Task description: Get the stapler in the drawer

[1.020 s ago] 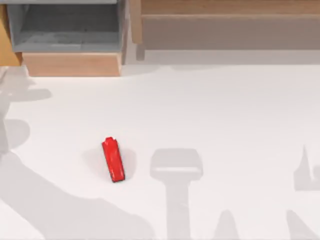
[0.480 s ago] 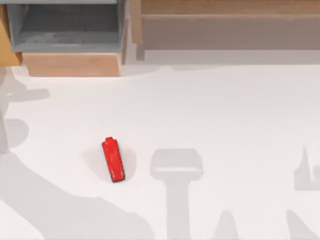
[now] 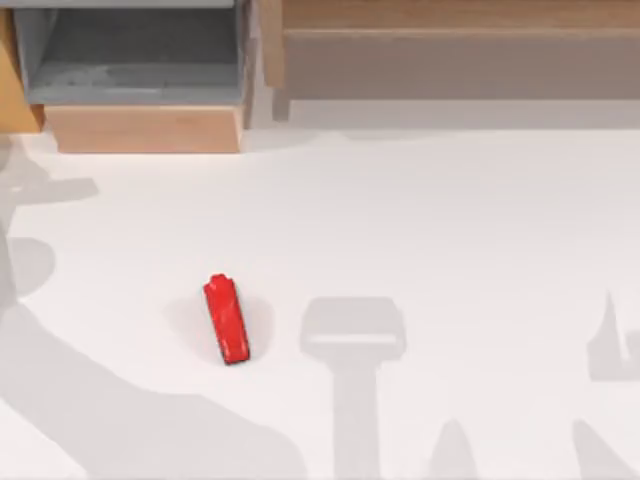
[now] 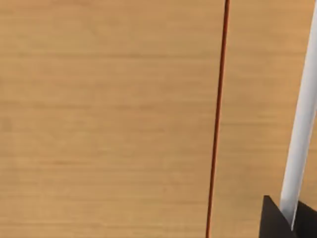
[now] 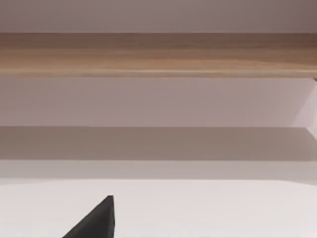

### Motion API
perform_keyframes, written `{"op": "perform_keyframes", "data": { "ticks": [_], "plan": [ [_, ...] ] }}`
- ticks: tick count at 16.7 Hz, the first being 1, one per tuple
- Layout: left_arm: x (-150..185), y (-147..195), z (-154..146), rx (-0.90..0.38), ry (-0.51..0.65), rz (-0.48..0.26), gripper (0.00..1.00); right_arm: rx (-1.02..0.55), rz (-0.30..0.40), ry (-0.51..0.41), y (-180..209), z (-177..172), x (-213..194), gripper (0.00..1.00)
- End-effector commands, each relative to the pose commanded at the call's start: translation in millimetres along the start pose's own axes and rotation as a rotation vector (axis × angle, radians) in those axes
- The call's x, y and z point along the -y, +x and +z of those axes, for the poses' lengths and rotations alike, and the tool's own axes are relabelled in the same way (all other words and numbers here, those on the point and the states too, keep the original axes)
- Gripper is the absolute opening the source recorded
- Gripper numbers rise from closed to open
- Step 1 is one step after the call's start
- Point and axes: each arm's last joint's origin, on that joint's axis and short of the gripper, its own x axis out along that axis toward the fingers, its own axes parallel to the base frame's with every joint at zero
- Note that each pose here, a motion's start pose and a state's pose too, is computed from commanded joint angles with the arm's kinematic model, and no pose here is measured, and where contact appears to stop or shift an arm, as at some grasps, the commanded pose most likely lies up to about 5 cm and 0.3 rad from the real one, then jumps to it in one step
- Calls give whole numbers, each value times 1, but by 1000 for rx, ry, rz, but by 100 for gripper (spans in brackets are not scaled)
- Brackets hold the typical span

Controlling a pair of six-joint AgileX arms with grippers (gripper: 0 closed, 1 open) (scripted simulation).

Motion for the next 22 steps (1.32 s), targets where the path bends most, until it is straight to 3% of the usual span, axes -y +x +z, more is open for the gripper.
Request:
{"op": "perform_keyframes", "data": {
  "ticks": [8, 15, 22],
  "plan": [
    [2, -58, 0, 1, -2, -5, 0, 0, 0, 0, 0, 0, 0, 100],
    [3, -66, -1, -2, -2, -5, 0, 0, 0, 0, 0, 0, 0, 100],
    [5, -120, 0, 1, -4, -10, 0, 0, 0, 0, 0, 0, 0, 100]
  ]
}}
